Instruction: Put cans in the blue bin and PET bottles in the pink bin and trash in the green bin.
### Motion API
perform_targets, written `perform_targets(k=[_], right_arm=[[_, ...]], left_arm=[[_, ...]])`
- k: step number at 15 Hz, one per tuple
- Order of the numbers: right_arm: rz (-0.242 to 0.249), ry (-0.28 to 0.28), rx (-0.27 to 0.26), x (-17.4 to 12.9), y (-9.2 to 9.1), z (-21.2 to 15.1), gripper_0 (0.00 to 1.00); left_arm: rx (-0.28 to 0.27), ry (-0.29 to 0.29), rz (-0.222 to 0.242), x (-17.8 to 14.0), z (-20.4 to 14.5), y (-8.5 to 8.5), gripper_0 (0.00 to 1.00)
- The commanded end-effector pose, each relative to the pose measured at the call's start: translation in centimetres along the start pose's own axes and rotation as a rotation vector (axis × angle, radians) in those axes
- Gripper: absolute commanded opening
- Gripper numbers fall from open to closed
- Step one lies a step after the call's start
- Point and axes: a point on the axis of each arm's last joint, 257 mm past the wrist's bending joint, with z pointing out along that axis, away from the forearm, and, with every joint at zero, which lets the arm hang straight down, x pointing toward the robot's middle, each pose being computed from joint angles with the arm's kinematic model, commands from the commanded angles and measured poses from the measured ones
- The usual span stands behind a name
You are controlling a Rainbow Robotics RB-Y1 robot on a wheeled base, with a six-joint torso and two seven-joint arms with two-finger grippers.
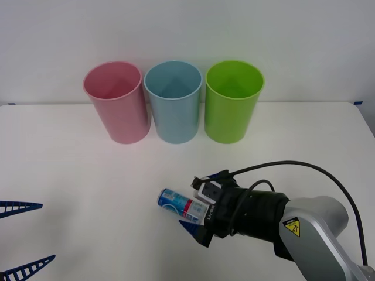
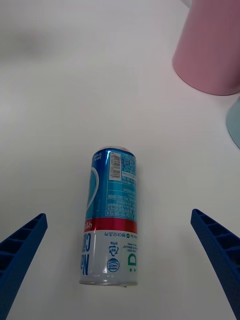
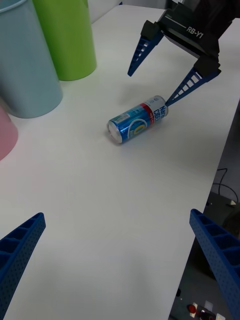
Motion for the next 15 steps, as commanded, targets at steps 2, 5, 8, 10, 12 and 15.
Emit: perform_targets(k=[2, 5, 8, 10, 12, 15], right_arm=[[-0.022, 0.024, 0.008, 0.1, 0.2, 0.3, 1.00], [-0.034, 0.051, 0.018, 0.4, 0.6, 0.8, 1.00], [-0.024, 0.081, 0.047, 0.2, 0.6, 1.5, 1.00], [-0.027, 0.094, 0.051, 0.1, 0.8, 1.9, 1.00], [-0.012, 0.104, 0.038, 0.7, 1.3, 2.3, 1.00], [0.009, 0.109, 0.022, 0.9, 1.4, 3.2, 1.00]], left_arm=[[0.000, 0.000, 0.000, 0.0, 0.0, 0.0, 1.00], [0.000, 0.000, 0.000, 0.0, 0.0, 0.0, 1.00], [0.000, 0.000, 0.000, 0.0, 0.0, 0.0, 1.00], [0.000, 0.000, 0.000, 0.0, 0.0, 0.0, 1.00], [0.000, 0.000, 0.000, 0.0, 0.0, 0.0, 1.00], [0.000, 0.000, 0.000, 0.0, 0.0, 0.0, 1.00]])
